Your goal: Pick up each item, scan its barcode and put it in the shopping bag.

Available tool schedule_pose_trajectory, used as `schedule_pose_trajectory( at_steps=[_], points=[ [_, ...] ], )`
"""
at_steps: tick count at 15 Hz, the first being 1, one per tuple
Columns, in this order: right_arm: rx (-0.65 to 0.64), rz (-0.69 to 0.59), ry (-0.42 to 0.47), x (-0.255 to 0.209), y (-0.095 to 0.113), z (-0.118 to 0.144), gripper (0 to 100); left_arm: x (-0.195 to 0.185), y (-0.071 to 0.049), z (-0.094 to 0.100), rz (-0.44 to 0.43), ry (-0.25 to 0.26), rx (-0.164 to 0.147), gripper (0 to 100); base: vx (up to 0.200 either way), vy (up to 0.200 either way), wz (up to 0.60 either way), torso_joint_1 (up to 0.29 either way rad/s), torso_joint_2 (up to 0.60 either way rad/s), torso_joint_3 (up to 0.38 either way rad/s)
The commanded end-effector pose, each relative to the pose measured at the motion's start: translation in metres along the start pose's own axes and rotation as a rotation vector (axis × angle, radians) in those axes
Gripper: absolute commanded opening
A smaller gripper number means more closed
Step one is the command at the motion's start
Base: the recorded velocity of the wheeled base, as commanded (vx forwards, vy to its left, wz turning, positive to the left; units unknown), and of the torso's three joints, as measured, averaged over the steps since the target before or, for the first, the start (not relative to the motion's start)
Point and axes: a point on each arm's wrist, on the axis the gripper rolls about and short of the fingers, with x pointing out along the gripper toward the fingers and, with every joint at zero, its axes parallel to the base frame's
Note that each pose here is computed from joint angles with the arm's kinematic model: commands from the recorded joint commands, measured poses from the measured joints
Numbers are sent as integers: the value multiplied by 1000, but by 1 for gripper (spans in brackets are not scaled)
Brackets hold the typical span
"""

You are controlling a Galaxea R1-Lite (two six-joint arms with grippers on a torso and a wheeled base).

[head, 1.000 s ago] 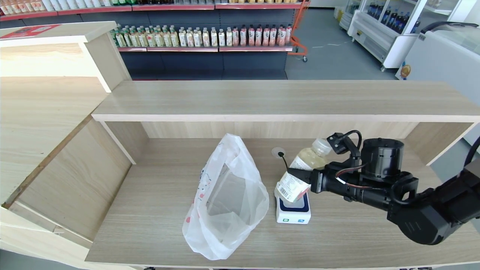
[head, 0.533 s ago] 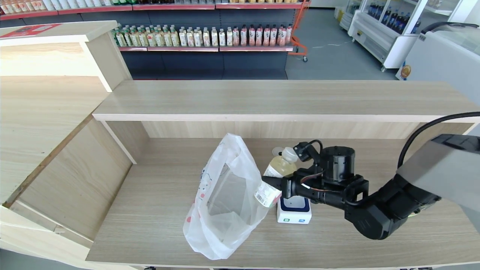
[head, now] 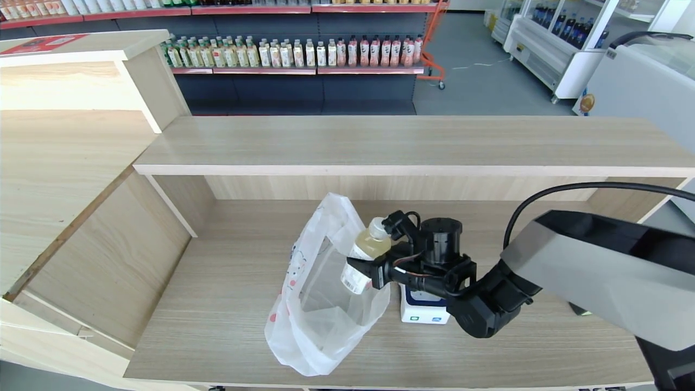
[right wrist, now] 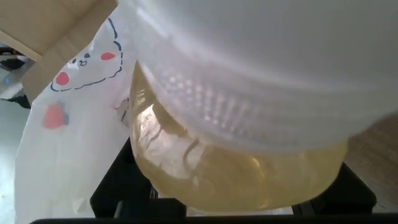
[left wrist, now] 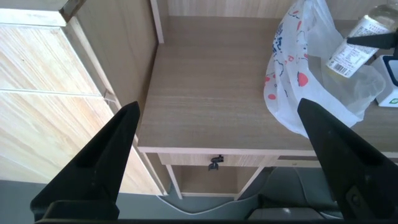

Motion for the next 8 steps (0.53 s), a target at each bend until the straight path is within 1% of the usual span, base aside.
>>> schedule_pose_trajectory(
  at_steps=[1, 2, 5, 8],
  points=[
    [-41, 3, 28, 13, -3, -21, 0, 0, 0, 0, 0, -1, 0, 100, 0, 0, 0, 0, 0, 0],
    [-103, 1, 30, 17, -6, -28, 0, 0, 0, 0, 0, -1, 0, 100, 0, 0, 0, 0, 0, 0],
    [-188, -1, 8, 22, -8, -34, 0, 0, 0, 0, 0, -1, 0, 100, 0, 0, 0, 0, 0, 0],
    [-214, 0, 3, 23, -9, -37, 0, 0, 0, 0, 0, -1, 0, 100, 0, 0, 0, 0, 0, 0]
  ],
)
